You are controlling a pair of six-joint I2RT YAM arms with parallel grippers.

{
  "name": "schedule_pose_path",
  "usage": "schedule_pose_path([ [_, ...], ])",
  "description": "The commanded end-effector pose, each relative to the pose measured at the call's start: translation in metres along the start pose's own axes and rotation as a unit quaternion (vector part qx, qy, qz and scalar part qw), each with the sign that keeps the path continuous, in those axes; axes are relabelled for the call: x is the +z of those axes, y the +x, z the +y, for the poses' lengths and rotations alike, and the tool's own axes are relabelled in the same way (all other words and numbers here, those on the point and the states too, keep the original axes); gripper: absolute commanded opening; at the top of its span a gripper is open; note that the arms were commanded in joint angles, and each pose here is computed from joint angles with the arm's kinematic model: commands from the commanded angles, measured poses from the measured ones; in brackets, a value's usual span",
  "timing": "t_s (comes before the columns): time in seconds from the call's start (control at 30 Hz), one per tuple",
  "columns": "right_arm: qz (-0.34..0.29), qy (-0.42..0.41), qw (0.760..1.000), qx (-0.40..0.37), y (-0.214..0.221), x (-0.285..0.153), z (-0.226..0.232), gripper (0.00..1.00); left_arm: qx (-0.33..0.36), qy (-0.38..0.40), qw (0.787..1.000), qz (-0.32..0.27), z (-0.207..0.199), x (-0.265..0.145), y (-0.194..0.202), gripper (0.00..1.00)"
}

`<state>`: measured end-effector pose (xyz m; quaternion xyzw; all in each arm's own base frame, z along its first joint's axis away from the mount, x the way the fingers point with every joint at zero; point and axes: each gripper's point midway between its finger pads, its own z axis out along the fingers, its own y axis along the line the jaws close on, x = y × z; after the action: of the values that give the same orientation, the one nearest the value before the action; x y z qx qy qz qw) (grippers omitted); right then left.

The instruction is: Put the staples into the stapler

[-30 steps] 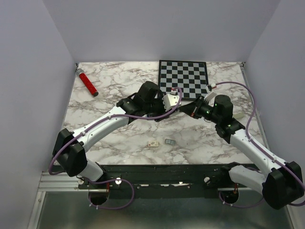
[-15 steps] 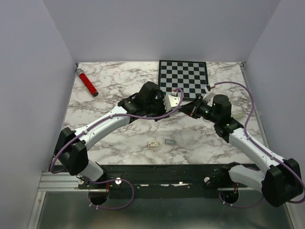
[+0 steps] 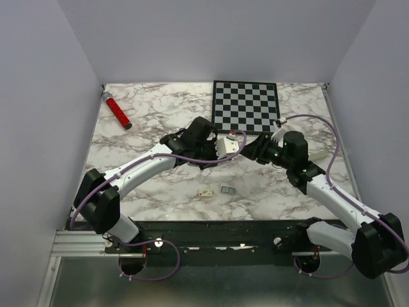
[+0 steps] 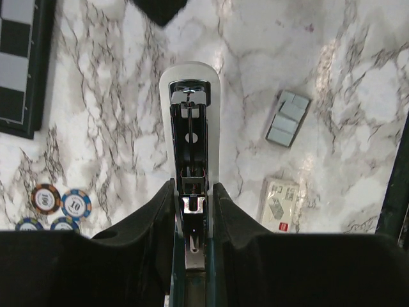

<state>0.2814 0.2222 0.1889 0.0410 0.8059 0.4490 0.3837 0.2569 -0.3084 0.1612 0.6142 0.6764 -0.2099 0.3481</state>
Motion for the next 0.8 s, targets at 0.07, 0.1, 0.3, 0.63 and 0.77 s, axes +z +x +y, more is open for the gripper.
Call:
schedule_pose_path([
  [0.07, -0.017, 0.097, 0.995, 0.007, 0.008, -0.011, -0.042, 0.57, 0.021, 0.005, 0.99, 0.138, 0.001, 0.006, 0.071, 0.09],
  [0.1, -0.008, 0.122, 0.992, 0.014, 0.014, -0.016, -0.051, 0.59, 0.021, 0.008, 0.987, 0.156, 0.0, 0.006, 0.079, 0.09],
  [0.3, -0.016, 0.194, 0.981, 0.005, 0.024, -0.034, -0.083, 0.69, 0.026, 0.026, 0.972, 0.232, 0.007, 0.021, 0.107, 0.09],
  [0.63, -0.029, 0.224, 0.974, -0.03, 0.025, -0.054, -0.095, 0.72, 0.053, 0.075, 0.962, 0.256, -0.008, 0.045, 0.118, 0.18],
  [0.77, -0.023, 0.226, 0.973, -0.039, 0.027, -0.055, -0.096, 0.72, 0.075, 0.096, 0.957, 0.264, -0.018, 0.051, 0.121, 0.2],
])
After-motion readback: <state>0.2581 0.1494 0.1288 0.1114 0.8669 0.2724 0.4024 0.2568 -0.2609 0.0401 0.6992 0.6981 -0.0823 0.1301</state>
